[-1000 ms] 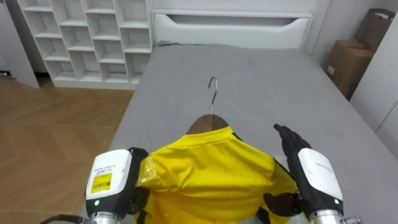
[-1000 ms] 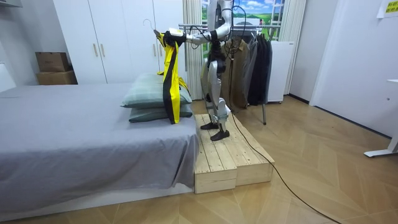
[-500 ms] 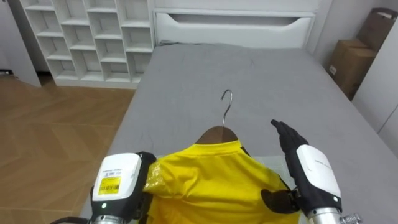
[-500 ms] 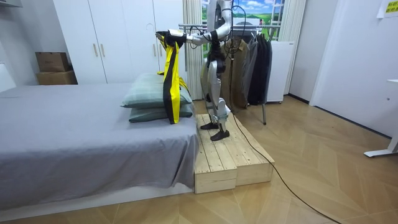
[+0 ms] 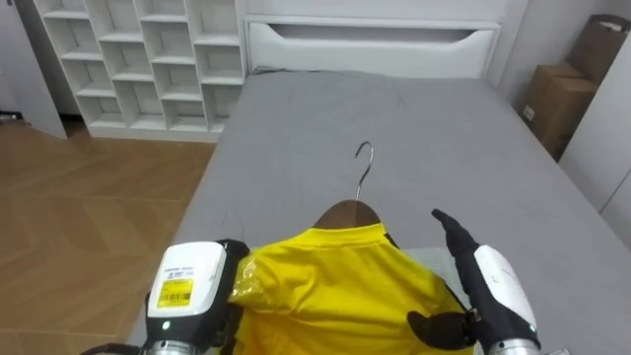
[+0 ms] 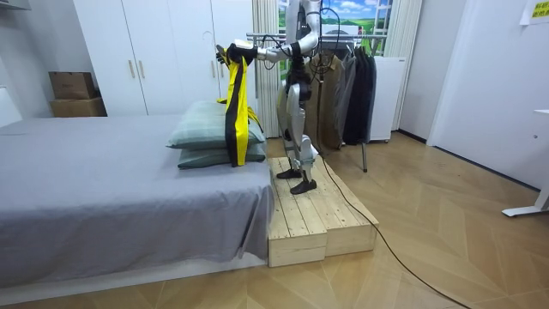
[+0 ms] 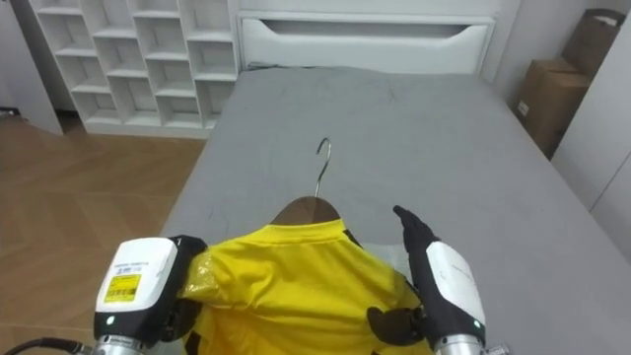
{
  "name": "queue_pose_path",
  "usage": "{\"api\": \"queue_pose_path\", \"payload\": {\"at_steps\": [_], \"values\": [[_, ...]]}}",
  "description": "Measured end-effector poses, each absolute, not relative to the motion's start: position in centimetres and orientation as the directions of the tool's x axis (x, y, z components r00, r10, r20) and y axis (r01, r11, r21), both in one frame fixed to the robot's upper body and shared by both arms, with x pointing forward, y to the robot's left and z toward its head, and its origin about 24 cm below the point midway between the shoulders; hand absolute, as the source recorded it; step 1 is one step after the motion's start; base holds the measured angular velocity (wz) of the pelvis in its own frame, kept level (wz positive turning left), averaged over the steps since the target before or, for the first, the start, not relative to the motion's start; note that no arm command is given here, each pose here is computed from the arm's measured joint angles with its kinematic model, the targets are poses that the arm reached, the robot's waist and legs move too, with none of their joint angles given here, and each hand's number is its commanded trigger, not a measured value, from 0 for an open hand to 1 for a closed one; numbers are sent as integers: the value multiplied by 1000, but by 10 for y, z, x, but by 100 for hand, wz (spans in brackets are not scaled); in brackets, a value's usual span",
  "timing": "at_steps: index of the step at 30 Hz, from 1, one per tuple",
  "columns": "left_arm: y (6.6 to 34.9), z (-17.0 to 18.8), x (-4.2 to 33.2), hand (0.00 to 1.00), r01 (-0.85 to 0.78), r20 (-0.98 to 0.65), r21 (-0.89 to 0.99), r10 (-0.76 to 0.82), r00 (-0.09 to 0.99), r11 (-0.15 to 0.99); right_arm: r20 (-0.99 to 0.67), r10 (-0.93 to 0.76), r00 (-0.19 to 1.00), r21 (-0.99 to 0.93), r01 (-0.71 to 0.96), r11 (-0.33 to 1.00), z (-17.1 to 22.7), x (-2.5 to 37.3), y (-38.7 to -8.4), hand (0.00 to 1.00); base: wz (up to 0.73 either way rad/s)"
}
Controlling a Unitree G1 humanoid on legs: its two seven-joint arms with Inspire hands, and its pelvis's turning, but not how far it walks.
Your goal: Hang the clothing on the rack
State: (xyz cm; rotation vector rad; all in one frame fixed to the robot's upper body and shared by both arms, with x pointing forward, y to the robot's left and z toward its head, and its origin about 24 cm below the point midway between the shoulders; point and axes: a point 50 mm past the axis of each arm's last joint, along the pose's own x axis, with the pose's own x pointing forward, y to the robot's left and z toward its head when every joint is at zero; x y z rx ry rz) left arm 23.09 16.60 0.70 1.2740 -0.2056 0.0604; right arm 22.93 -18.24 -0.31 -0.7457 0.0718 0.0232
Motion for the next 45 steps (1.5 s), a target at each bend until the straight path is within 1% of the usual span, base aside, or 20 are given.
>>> {"api": "queue_pose_path", "payload": {"at_steps": [4, 7, 9, 13, 15, 21, 28, 45], "values": [[165, 11, 231, 100, -180, 214, 940, -91, 973, 288, -135, 11, 991, -596, -90, 798, -10, 229, -183, 0, 0], [165, 14, 232, 100, -194, 229, 939, -95, 969, 285, -222, 3, 975, -460, -108, 882, -23, 227, -187, 0, 2], [166, 15, 232, 100, -199, 234, 941, -101, 967, 273, -247, 3, 969, -391, -103, 915, -27, 226, -188, 0, 4], [169, 24, 232, 100, -246, 283, 933, -111, 953, 264, -275, 8, 961, -276, -87, 957, -30, 225, -190, 0, 6], [169, 25, 232, 100, -263, 300, 927, -112, 947, 266, -292, 9, 956, -250, -86, 964, -34, 226, -191, 0, 7], [167, 27, 232, 100, -274, 317, 921, -126, 940, 278, -327, 21, 945, -224, -99, 969, -40, 225, -192, 0, 7], [167, 27, 231, 100, -273, 318, 921, -133, 939, 278, -330, 32, 943, -223, -111, 969, -41, 226, -192, 0, 0], [165, 27, 231, 100, -274, 321, 919, -136, 937, 284, -343, 45, 938, -237, -132, 962, -39, 247, -191, 0, 0]]}}
